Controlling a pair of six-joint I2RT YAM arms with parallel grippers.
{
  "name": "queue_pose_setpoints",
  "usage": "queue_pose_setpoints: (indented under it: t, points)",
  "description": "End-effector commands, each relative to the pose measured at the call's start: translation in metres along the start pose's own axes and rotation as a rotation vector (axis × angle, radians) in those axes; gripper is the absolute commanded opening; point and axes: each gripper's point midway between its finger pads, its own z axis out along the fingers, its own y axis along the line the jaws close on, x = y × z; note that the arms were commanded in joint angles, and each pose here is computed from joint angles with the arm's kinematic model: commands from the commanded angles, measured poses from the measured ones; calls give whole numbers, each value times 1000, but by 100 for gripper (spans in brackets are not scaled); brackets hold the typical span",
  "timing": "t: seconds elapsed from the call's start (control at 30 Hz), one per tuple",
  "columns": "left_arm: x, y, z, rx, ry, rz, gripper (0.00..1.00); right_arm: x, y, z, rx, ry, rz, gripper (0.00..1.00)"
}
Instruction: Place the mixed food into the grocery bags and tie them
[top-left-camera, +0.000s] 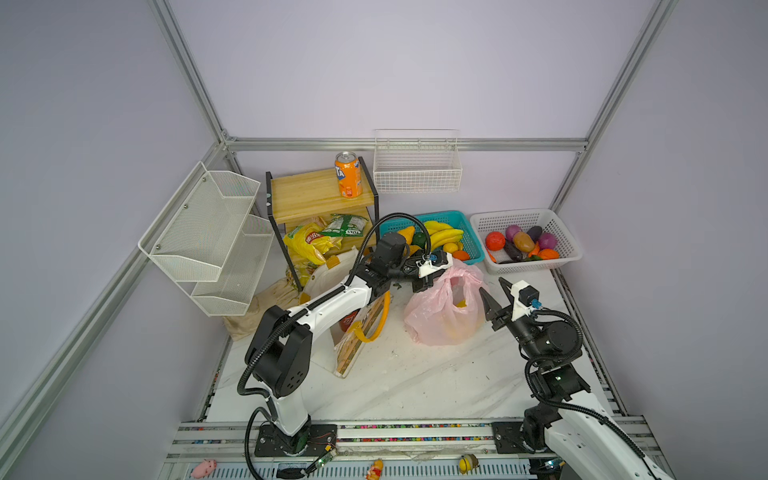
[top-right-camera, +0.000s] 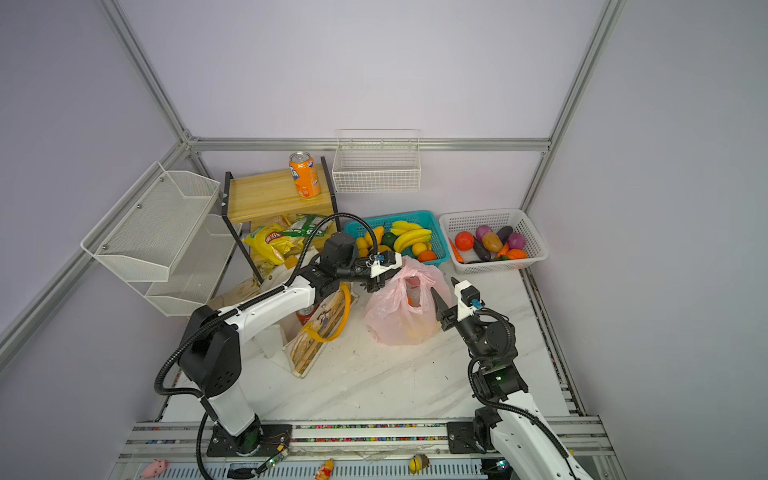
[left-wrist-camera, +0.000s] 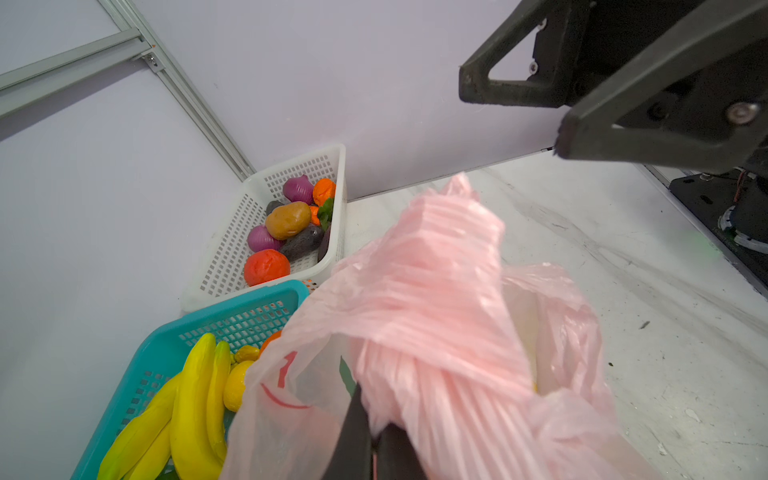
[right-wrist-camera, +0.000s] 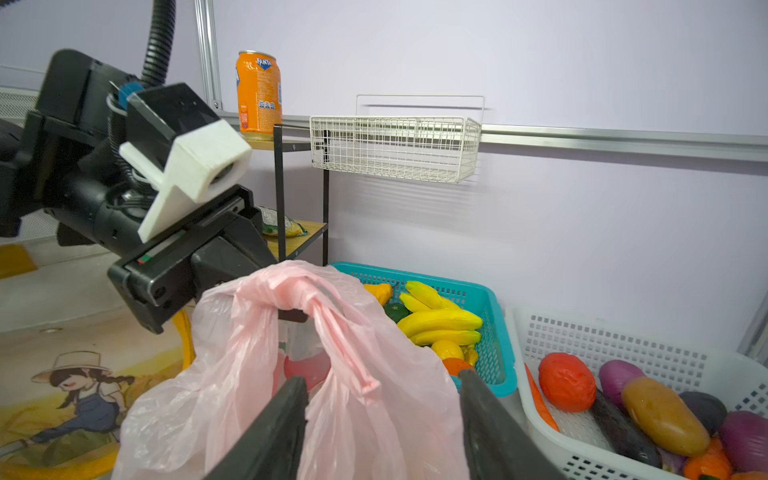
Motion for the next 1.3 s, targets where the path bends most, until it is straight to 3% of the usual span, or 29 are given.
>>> queue_pose_setpoints:
  t: [0.0,0.7,0.8,1.03,1.27]
  points:
    - [1,-4,-1,5,-22,-11,0,16,7,9,-46,53,35,55]
    - [-4,-7,-2,12,-30,-5,0,0,12,36,-105,-13,-32,49]
    - [-3,-8,-2,13,-28,-5,0,-1,12,38,-111,-14,-37,43]
    - [-7,-2,-4,-15,-27,8,0,6,14,38,-120,26,-23,10]
    - [-15,17,-16,-165,-24,76,0,11,12,20,-84,94,132,0]
